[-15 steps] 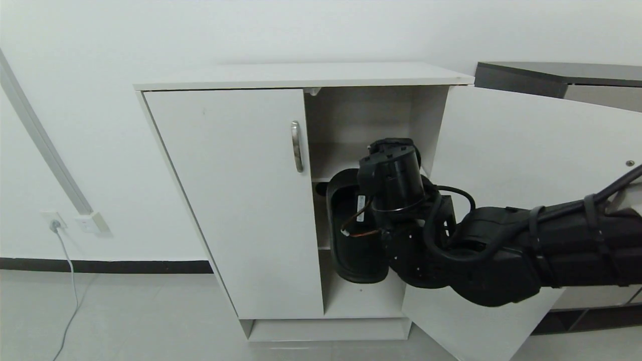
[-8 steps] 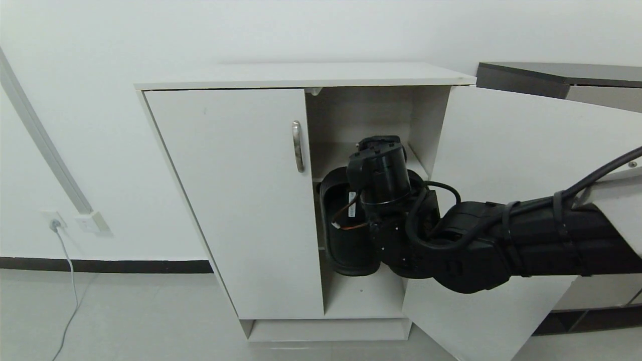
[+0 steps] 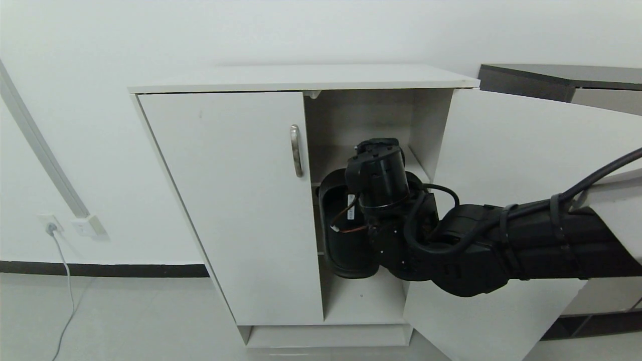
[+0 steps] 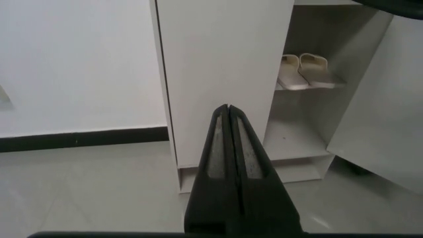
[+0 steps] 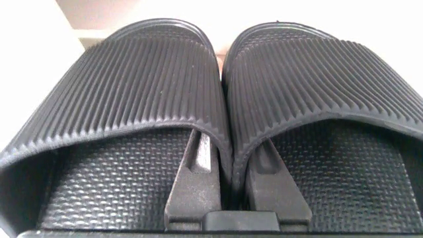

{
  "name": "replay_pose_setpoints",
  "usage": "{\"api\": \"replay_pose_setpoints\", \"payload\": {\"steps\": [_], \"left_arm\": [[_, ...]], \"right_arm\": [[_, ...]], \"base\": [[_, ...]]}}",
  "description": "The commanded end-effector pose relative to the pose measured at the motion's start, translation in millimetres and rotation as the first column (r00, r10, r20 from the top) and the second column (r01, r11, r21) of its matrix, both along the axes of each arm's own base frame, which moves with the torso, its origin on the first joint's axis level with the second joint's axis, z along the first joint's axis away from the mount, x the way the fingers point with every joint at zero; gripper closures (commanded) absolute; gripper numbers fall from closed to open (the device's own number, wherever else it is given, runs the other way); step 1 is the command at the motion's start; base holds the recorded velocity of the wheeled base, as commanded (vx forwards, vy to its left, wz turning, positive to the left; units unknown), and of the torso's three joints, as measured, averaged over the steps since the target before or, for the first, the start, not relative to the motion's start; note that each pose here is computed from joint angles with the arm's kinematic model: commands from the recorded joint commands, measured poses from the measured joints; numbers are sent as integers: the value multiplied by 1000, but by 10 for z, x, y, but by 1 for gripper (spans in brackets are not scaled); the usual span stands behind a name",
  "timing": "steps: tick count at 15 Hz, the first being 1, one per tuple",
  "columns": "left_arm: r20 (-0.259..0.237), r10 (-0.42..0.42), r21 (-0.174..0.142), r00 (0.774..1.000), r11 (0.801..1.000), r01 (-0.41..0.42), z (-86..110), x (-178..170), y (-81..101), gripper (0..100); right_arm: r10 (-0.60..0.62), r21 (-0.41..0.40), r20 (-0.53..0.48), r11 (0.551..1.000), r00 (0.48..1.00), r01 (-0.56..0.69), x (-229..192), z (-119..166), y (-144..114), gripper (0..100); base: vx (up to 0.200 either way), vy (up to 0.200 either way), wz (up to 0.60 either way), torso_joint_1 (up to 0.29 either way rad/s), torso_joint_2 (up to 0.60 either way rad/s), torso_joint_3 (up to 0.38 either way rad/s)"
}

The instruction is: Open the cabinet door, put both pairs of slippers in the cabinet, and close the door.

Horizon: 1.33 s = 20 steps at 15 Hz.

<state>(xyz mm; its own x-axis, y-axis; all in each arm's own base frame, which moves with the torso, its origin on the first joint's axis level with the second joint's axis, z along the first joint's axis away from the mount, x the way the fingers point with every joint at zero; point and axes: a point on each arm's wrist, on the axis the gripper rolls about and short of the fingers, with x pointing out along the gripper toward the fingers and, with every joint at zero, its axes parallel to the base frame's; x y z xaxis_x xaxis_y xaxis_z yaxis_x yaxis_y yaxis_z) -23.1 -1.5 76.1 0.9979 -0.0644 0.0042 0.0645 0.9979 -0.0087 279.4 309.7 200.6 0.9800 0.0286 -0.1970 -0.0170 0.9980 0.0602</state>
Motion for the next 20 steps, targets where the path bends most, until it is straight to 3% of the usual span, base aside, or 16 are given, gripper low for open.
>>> {"api": "replay_pose_setpoints", "payload": {"steps": [1,8,20], "left_arm": [[-1,0,0,1000,1000,0,0,1,0,100],[-1,0,0,1000,1000,0,0,1,0,100],[-1,0,-2,1000,1000,0,0,1,0,100]], "right_arm": [[1,-1,-1,1000,1000,-1,-4,-2,2,100],[1,-5,-4,1000,1000,-1,-1,-19,6,100],[14,-14,-21,1000,1000,-14,295,-89,-83,100]], "base": [[200,0,0,12,2,-7],[200,0,0,4,2,5],[0,0,0,0,0,0]]}}
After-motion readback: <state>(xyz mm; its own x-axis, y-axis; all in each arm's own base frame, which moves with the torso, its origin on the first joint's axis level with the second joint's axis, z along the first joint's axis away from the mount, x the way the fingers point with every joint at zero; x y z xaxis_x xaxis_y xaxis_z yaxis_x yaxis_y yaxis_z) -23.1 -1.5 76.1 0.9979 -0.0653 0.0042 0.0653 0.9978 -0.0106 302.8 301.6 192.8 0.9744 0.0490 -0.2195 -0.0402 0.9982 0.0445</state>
